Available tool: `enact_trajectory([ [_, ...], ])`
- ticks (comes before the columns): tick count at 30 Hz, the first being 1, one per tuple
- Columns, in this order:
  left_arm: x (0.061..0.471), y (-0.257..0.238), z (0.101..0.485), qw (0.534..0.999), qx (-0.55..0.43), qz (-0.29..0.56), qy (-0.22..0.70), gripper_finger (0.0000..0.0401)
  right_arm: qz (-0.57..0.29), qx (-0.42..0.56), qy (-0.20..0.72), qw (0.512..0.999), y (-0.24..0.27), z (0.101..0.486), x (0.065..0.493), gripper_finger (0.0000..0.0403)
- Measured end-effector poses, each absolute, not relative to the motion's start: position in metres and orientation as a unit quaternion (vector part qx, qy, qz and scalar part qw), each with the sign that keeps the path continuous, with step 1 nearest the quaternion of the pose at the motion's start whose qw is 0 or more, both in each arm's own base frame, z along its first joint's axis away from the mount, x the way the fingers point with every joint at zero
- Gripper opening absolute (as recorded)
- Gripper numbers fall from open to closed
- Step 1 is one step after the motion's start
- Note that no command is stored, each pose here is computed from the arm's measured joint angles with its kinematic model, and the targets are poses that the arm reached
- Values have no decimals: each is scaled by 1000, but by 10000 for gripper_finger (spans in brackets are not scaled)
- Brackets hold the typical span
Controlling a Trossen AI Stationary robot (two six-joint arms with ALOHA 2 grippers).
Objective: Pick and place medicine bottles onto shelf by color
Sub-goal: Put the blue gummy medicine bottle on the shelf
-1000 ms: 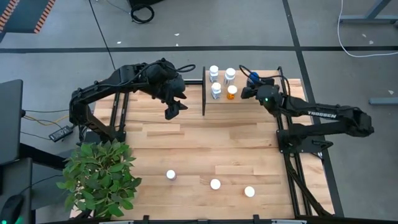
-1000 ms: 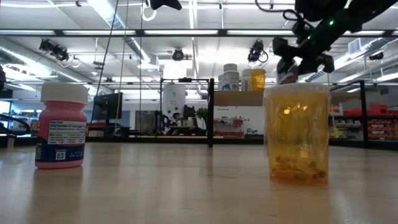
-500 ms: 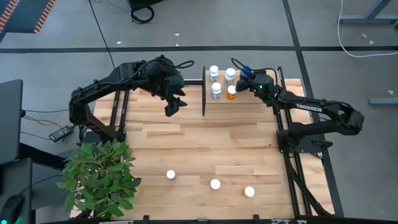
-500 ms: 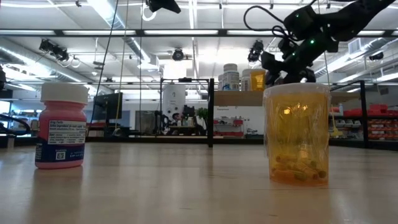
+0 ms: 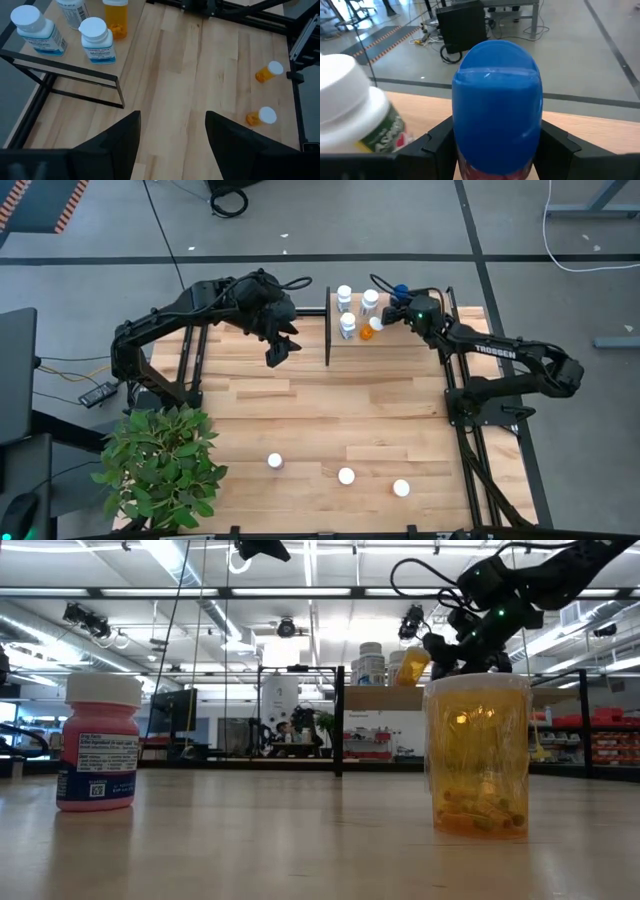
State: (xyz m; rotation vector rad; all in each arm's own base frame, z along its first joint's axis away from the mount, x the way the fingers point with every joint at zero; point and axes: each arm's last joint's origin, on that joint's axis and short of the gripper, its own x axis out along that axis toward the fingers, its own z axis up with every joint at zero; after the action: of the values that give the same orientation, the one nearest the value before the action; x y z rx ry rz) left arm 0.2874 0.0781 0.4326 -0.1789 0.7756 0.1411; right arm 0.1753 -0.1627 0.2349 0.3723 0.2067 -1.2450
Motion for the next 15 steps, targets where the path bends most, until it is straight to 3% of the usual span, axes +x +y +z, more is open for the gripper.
enact_trajectory([
  [15,287,78,433,919,-90,70,377,227,-574,168,100,795,-163,236,176,214],
])
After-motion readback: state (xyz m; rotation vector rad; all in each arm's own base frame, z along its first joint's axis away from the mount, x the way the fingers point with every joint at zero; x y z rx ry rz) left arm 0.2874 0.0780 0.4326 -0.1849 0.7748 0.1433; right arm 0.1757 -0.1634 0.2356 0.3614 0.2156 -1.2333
